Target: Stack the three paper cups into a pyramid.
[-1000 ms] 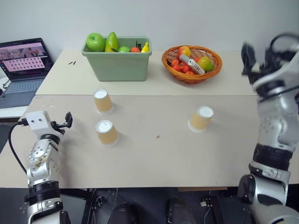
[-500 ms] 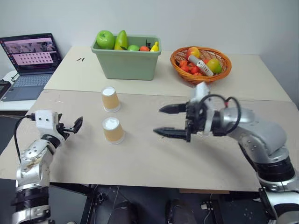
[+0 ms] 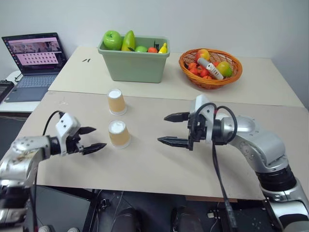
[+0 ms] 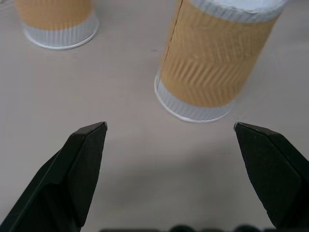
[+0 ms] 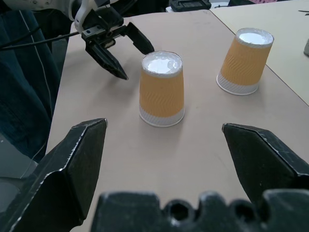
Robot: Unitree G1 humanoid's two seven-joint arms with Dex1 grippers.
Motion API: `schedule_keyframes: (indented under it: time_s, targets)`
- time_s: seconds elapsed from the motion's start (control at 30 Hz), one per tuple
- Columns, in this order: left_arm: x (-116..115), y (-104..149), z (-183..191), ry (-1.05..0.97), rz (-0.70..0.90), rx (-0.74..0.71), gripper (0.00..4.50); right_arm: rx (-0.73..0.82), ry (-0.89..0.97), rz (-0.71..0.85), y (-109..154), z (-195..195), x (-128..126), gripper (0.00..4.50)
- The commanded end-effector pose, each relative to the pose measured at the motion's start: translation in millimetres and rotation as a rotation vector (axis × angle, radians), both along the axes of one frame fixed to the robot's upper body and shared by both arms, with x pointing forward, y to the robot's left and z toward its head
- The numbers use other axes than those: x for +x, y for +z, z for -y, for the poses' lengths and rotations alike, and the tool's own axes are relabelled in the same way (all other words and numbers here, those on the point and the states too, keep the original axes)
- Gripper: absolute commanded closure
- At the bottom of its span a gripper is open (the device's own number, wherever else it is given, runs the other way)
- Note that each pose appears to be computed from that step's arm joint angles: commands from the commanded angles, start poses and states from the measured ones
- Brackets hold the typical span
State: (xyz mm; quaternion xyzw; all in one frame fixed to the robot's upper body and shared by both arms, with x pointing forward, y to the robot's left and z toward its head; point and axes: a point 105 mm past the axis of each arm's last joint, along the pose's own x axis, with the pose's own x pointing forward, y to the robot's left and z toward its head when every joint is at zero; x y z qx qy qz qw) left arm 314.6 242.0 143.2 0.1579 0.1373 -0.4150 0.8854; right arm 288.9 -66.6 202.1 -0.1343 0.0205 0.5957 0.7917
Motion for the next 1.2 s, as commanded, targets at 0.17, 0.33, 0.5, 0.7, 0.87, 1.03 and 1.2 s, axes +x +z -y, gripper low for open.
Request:
schedule_keyframes:
  time_s: [0.17, 0.33, 0.5, 0.7, 0.87, 1.03, 1.2]
  targets:
    - [21.1, 11.9, 33.1, -0.192, 0.041, 0.005, 0.0, 0.026, -0.047, 0.051, 9.9, 7.6, -3.3, 0.02]
    - [19.8, 8.9, 49.4, -0.304, 0.01, 0.023, 0.0, 0.029, -0.085, 0.053, 8.7, 12.2, -1.4, 0.02]
    - [27.0, 12.8, 58.0, -0.324, 0.031, 0.013, 0.0, 0.021, -0.104, 0.052, 5.9, 14.2, -2.1, 0.02]
    - [32.5, 17.2, 65.7, -0.328, 0.061, -0.014, 0.0, 0.014, -0.107, 0.048, 4.2, 14.6, -3.9, 0.02]
    - [33.5, 19.0, 69.9, -0.334, 0.067, -0.023, 0.0, 0.011, -0.106, 0.05, 4.9, 14.3, -3.5, 0.02]
    - [33.3, 19.2, 72.3, -0.335, 0.07, -0.042, 0.54, 0.008, -0.11, 0.049, 4.8, 15.3, -2.0, 0.0]
    - [33.5, 19.5, 72.6, -0.333, 0.073, -0.045, 2.01, 0.001, -0.113, 0.047, 2.8, 15.3, -0.7, 0.0]
